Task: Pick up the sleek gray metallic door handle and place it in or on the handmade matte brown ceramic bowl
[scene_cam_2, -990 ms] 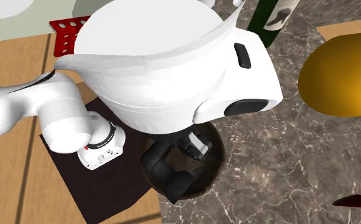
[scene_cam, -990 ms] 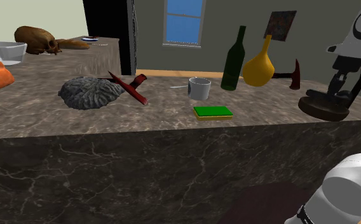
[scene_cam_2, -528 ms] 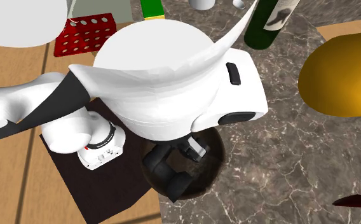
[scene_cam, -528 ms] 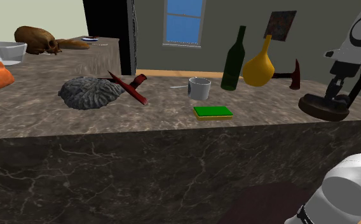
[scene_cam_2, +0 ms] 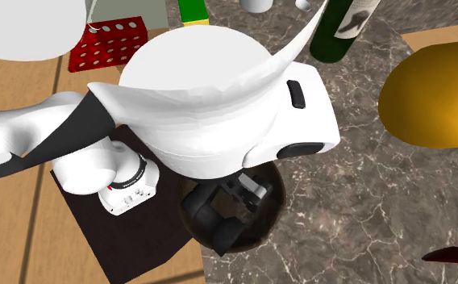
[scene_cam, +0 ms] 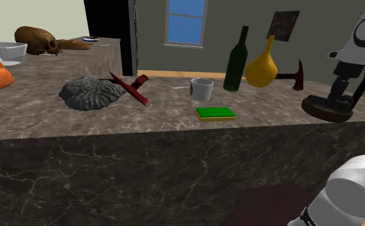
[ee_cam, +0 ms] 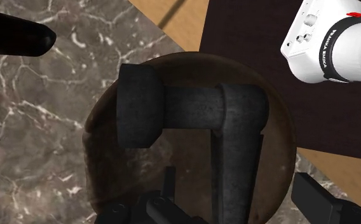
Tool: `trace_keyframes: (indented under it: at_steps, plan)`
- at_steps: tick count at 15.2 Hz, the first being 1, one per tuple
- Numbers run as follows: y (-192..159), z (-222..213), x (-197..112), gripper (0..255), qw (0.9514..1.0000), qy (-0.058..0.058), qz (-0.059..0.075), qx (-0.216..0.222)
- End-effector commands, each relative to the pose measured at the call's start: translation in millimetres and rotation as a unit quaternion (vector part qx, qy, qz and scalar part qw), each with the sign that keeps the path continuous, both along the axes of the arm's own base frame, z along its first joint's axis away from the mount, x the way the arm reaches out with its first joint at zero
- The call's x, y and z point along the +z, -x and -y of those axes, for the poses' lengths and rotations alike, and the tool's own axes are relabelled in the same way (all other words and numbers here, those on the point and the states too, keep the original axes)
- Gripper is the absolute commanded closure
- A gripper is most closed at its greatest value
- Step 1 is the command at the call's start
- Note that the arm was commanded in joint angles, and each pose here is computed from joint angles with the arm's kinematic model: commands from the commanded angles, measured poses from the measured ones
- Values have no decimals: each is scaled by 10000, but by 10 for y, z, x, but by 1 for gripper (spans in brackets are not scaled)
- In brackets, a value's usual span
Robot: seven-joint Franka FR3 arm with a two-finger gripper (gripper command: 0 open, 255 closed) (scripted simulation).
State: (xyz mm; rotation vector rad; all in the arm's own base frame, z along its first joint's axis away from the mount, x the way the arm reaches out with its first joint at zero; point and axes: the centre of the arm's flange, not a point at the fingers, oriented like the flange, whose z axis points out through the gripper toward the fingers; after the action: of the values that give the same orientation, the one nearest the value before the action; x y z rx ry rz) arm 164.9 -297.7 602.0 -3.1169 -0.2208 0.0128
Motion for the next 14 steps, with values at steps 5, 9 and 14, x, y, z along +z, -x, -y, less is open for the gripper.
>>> trace_keyframes:
  at_steps: [5, 9, 14]
  plan:
    - [-3, 6, 396, 0, 10000, 0, 0, 0]
    - [-4, 8, 500, 0, 10000, 0, 0, 0]
    - [-4, 8, 500, 0, 10000, 0, 0, 0]
